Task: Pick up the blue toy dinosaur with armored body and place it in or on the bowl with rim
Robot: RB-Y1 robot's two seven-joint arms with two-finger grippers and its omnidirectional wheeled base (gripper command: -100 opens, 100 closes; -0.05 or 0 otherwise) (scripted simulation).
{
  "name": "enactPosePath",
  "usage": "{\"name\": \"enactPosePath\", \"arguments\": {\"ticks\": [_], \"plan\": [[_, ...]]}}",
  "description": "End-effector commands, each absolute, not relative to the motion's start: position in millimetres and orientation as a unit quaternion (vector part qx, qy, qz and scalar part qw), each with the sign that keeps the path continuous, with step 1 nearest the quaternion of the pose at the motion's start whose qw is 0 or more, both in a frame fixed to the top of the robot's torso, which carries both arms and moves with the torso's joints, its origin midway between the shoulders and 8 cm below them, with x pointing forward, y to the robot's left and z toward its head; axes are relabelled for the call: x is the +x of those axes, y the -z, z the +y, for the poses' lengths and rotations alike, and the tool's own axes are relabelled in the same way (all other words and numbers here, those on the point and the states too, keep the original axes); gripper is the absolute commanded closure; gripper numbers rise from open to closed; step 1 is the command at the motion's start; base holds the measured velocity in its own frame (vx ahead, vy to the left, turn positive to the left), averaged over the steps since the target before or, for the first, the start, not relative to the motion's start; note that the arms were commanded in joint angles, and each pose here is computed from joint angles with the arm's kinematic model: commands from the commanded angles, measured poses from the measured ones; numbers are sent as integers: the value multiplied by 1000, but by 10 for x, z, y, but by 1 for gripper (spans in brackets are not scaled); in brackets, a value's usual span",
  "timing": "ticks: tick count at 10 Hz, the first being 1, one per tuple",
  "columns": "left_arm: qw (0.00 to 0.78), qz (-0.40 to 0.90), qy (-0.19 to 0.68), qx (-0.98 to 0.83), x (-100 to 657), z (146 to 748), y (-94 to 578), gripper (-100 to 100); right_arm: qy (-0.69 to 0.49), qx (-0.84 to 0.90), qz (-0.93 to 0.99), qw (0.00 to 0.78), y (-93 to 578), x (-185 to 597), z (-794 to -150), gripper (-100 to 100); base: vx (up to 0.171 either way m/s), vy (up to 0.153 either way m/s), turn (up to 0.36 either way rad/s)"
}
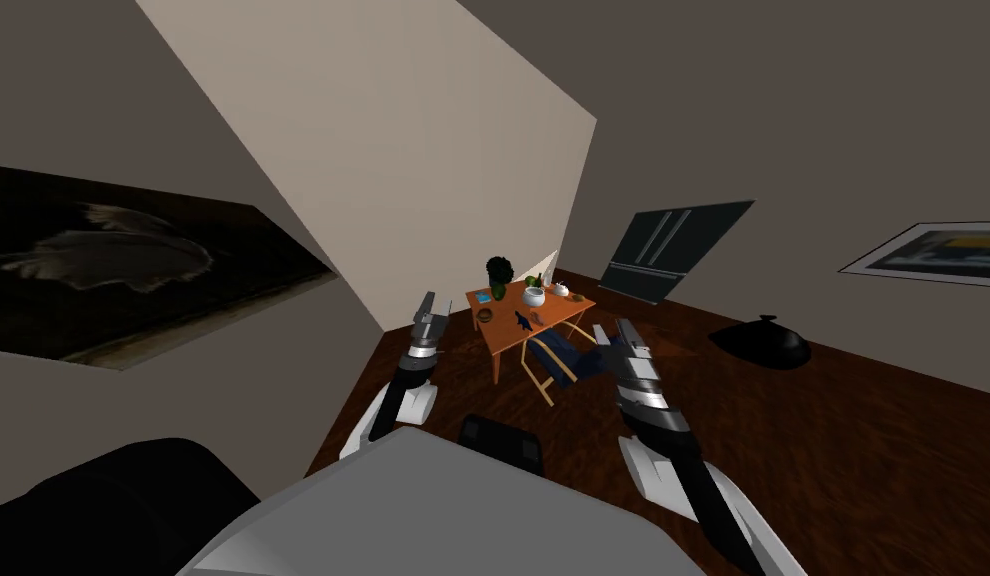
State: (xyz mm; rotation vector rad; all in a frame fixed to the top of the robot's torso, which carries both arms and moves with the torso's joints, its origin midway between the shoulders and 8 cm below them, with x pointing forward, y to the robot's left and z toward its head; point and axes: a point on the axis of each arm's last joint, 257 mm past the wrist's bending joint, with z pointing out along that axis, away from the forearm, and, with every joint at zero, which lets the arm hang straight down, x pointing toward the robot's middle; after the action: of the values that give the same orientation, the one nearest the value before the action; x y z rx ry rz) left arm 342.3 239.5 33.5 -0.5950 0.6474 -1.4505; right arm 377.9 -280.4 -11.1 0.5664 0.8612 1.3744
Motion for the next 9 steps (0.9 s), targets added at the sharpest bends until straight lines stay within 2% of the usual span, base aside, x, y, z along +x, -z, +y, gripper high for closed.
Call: {"name": "enactPosePath", "arguments": {"ticks": [1, 2, 5, 9], "plan": [[661, 286, 641, -263, 3423, 2395, -335, 0, -598, 236, 407, 649, 241, 3872, -2779, -100, -293, 50, 139], [661, 286, 641, -263, 3423, 2395, -335, 0, -593, 226, 422, 647, 309, 3927, -2765, -100, -274, 68, 193], [661, 286, 641, -263, 3423, 2395, -335, 0, -574, 207, 462, 643, 525, 4059, -2781, -100, -158, 79, 160], [661, 286, 641, -263, 3423, 2395, -335, 0, -539, 203, 513, 636, 946, 4226, -2936, -100, -113, 96, 170]]}}
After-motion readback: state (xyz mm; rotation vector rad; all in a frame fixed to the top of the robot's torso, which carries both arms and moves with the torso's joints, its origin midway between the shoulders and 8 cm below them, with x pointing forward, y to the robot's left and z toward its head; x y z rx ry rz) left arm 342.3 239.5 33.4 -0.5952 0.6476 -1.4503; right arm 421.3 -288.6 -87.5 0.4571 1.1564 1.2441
